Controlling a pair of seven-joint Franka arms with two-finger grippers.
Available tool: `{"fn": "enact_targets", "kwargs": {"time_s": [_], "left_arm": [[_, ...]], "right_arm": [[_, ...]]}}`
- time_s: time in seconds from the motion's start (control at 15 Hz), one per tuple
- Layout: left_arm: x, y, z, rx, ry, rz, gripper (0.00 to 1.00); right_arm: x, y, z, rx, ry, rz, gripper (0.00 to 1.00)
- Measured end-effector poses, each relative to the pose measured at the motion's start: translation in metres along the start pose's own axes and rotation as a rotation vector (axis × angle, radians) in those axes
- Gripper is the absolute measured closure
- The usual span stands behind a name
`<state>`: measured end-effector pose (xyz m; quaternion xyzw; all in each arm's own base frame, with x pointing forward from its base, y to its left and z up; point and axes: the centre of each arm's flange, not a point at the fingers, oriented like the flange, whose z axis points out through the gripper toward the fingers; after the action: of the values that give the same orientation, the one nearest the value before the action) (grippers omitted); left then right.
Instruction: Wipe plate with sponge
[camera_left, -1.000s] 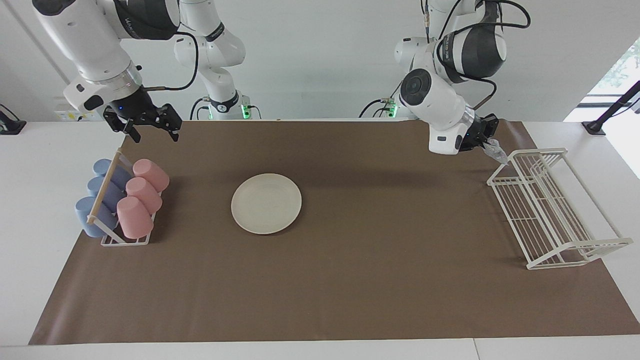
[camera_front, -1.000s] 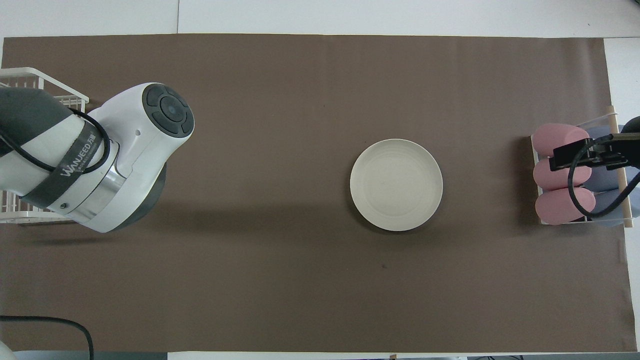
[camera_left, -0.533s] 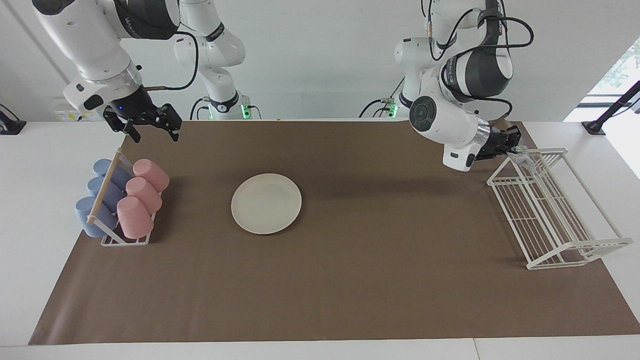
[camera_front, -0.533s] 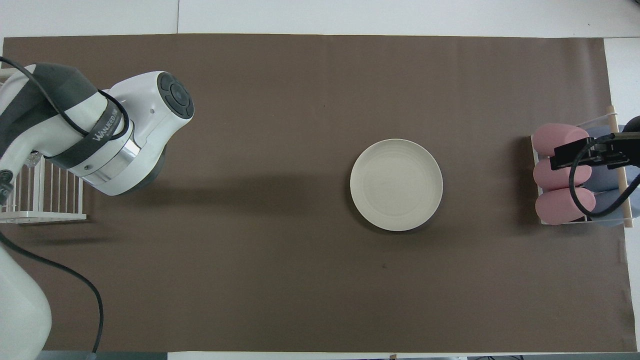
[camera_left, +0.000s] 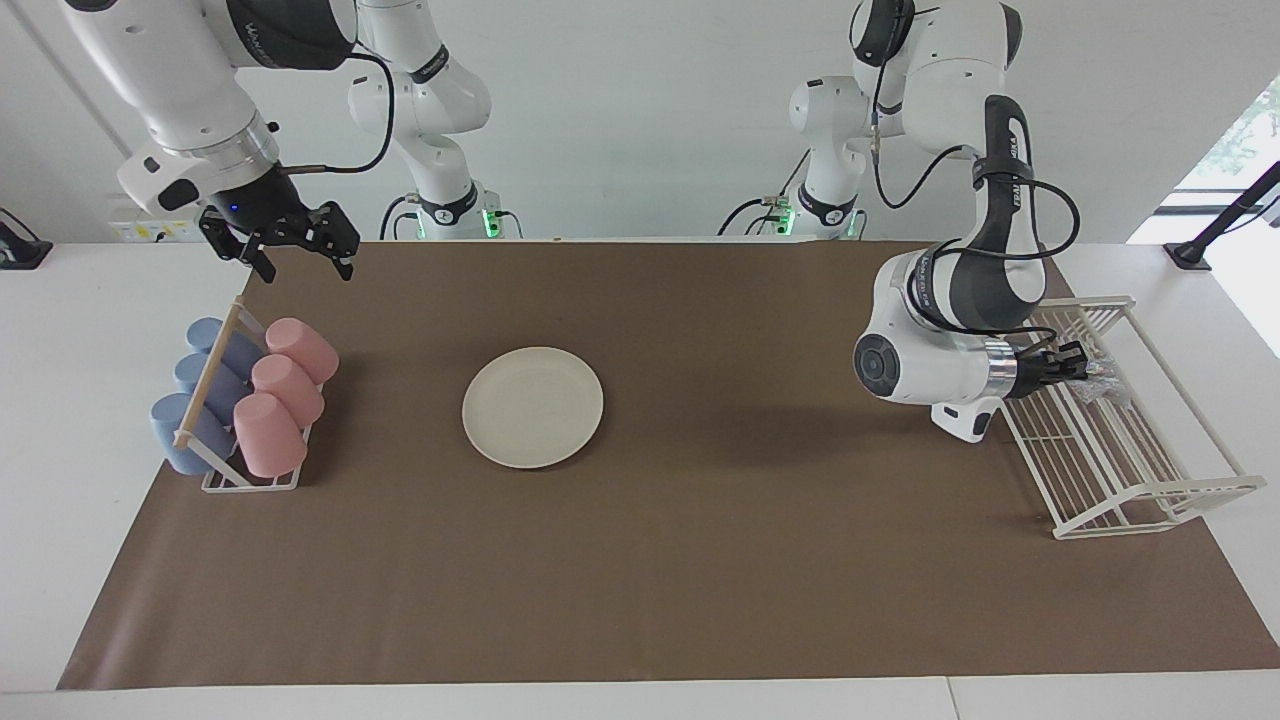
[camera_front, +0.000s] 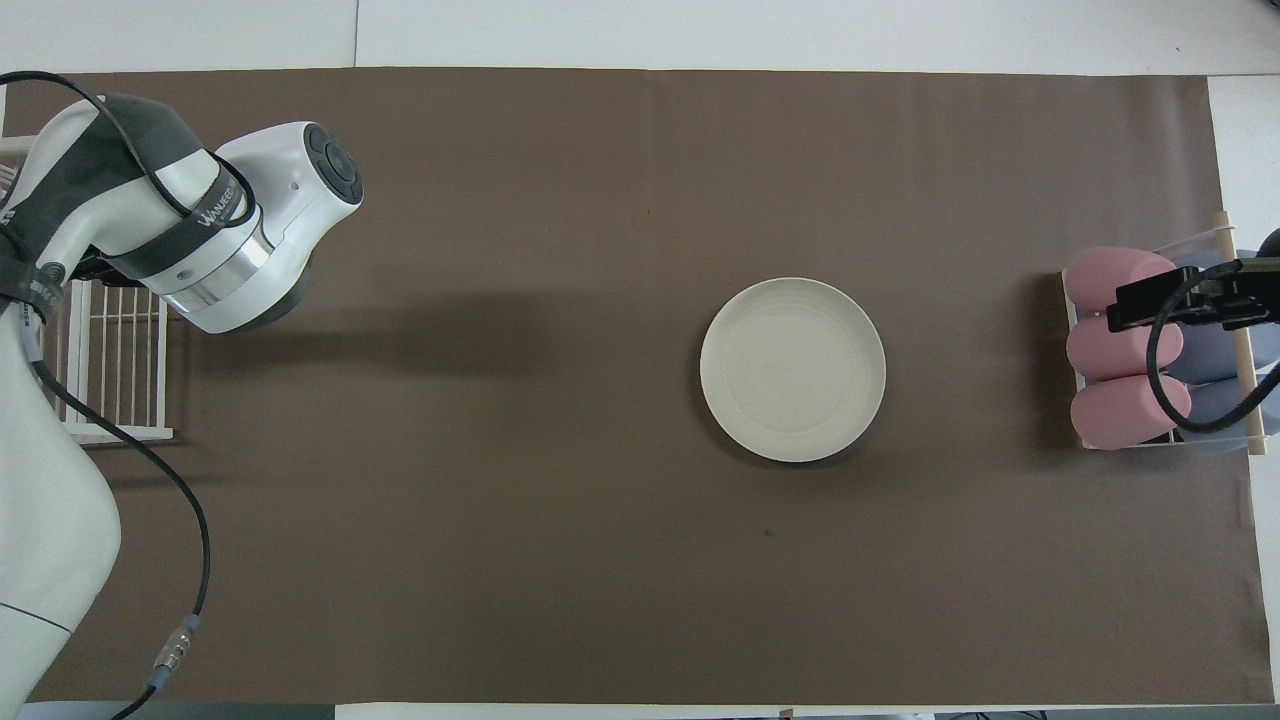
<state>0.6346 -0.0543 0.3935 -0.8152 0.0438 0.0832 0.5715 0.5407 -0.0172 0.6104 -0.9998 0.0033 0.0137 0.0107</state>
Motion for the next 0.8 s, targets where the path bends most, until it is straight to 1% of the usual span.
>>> {"fn": "enact_targets", "kwargs": {"time_s": [0.67,0.73,0.8], "left_arm": [[0.007,0.003,0.024,-0.045,0.008,-0.002,0.94],[0.007,0.004,0.023,-0.050,0.009,-0.002,0.90],[0.007,0.005,0.023,-0.053,0.011,-0.003,0.90]], "right_arm": [[0.000,0.000,0.000,0.000,-0.001,0.000,0.00],[0.000,0.000,0.000,0.000,-0.001,0.000,0.00],[0.000,0.000,0.000,0.000,-0.001,0.000,0.00]]}}
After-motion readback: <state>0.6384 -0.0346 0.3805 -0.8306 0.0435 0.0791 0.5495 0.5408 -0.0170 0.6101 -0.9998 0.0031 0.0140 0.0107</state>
